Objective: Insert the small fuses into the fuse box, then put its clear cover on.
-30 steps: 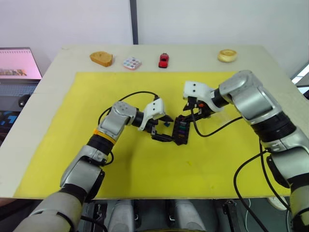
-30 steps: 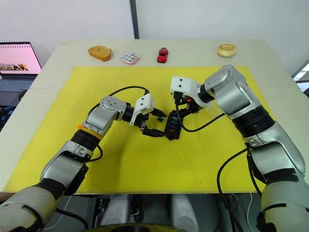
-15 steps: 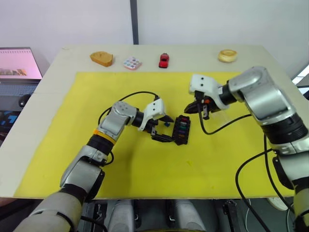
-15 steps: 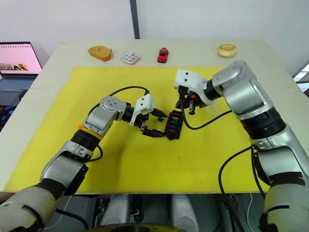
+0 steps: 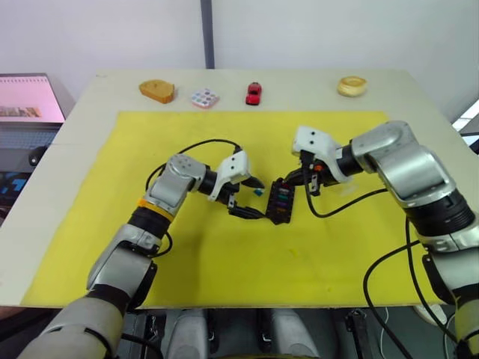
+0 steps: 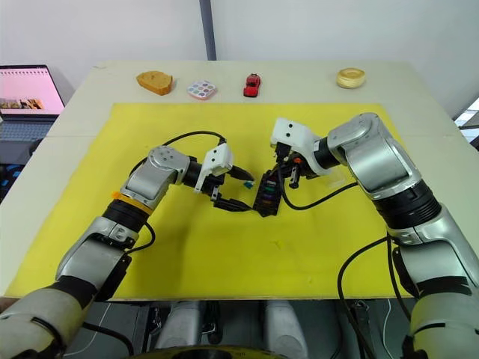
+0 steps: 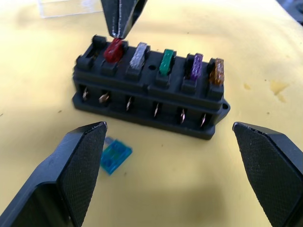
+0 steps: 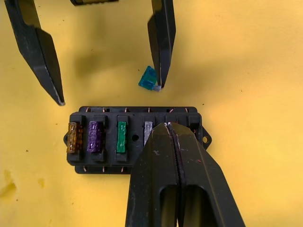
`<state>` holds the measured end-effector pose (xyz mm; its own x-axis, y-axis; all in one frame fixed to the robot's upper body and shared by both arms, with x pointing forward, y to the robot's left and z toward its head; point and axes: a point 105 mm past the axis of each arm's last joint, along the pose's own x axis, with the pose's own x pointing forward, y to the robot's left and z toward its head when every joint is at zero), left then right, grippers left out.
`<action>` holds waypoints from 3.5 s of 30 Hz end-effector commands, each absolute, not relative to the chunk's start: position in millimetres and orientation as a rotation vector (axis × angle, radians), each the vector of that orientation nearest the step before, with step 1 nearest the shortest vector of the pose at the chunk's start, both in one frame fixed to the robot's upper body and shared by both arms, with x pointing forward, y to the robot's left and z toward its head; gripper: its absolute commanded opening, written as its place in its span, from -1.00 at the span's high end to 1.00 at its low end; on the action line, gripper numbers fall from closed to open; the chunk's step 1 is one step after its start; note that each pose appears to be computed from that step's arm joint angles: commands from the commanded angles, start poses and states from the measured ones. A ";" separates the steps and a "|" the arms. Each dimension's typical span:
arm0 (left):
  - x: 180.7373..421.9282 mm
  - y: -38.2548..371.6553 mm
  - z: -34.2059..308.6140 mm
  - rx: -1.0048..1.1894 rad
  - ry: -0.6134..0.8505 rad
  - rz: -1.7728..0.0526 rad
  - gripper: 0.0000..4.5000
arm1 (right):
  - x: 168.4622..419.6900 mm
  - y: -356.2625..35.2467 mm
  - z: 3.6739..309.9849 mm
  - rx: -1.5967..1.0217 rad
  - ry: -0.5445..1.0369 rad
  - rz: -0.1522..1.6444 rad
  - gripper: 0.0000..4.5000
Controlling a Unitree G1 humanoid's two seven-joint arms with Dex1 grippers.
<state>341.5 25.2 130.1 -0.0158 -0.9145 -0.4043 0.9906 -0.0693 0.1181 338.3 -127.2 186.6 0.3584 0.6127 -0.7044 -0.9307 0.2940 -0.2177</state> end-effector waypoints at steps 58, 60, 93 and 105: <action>342.4 23.3 147.6 0.446 0.148 -1.584 -1.00 | 344.5 -138.2 171.1 -0.661 0.581 1.080 0.99; 342.3 23.2 147.6 0.445 0.148 -1.584 -1.00 | 344.2 -137.7 170.2 -0.669 0.582 1.081 0.99; 343.3 177.3 205.2 0.422 0.269 -1.285 -1.00 | 286.6 -248.1 243.9 -0.671 0.457 0.844 0.04; 333.8 156.4 196.5 0.256 0.297 -1.303 -1.00 | 284.9 -232.6 252.3 -0.630 0.353 0.852 -0.99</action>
